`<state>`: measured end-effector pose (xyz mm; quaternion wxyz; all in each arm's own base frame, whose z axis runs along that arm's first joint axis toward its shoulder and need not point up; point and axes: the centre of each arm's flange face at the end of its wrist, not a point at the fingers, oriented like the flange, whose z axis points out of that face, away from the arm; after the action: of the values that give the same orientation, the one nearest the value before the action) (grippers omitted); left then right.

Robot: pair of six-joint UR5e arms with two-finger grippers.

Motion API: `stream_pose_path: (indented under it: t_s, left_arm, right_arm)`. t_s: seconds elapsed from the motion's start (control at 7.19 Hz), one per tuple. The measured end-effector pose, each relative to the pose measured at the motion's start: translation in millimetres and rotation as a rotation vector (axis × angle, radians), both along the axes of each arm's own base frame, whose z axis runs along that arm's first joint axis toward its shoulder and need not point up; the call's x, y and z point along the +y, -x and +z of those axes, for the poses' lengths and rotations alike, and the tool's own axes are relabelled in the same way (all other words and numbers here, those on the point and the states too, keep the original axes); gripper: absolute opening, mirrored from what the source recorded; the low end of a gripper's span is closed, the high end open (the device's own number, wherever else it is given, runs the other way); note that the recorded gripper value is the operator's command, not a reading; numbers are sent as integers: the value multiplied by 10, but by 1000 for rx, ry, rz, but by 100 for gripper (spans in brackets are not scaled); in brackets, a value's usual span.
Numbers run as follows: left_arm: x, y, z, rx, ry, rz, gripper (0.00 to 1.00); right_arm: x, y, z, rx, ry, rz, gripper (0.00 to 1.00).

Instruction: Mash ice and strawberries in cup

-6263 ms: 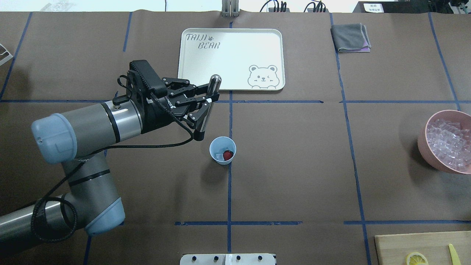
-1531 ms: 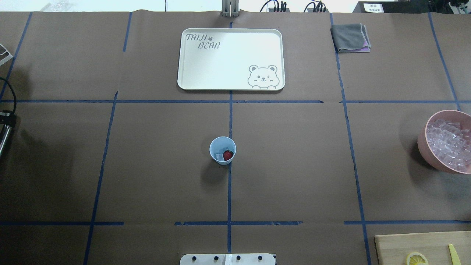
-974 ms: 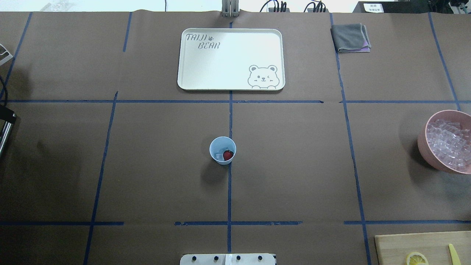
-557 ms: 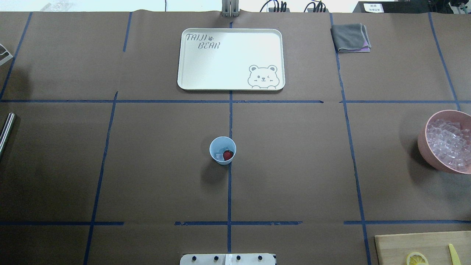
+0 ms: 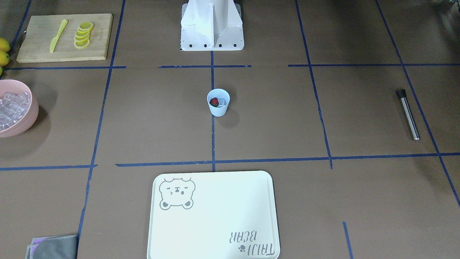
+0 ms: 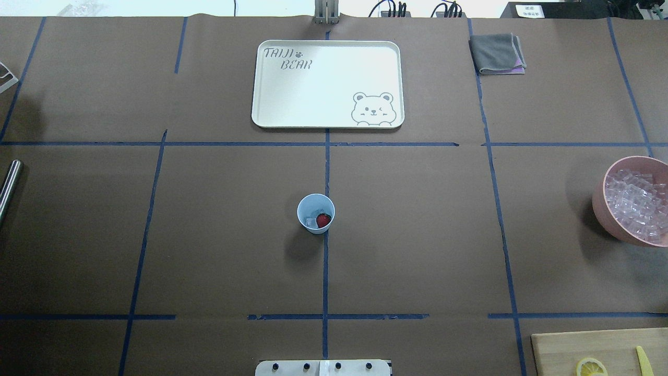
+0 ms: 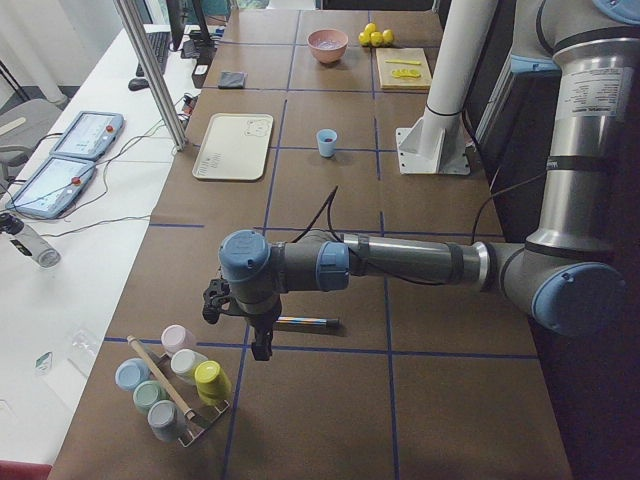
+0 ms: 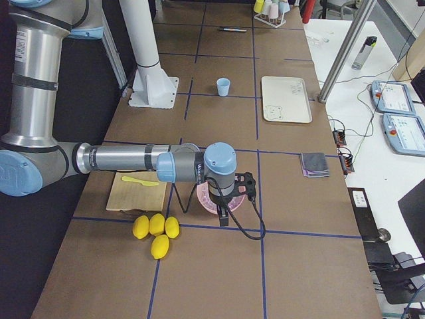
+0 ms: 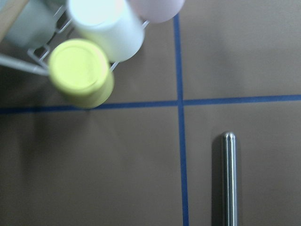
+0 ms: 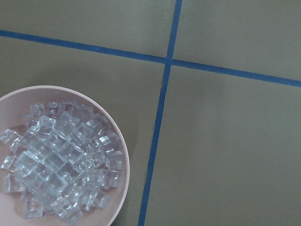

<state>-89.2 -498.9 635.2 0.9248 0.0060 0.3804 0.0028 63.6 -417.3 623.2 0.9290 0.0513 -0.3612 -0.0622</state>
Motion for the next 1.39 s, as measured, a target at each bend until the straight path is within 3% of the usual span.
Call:
stream_pose_path:
  t_s: [0.56,1.11,1.39]
  left_arm:
    - [92,0,17,17,-28,-5,100]
    - [185,-28,44,44,-42,0,100]
    - [219,-43,72,47,-38,3,100]
  right_arm:
    - [-48,3,-8,-4,-1,1,100]
    - [-56,23,24,-9,34,27,100]
    - [-127,169,-5,-1,26,-6,100]
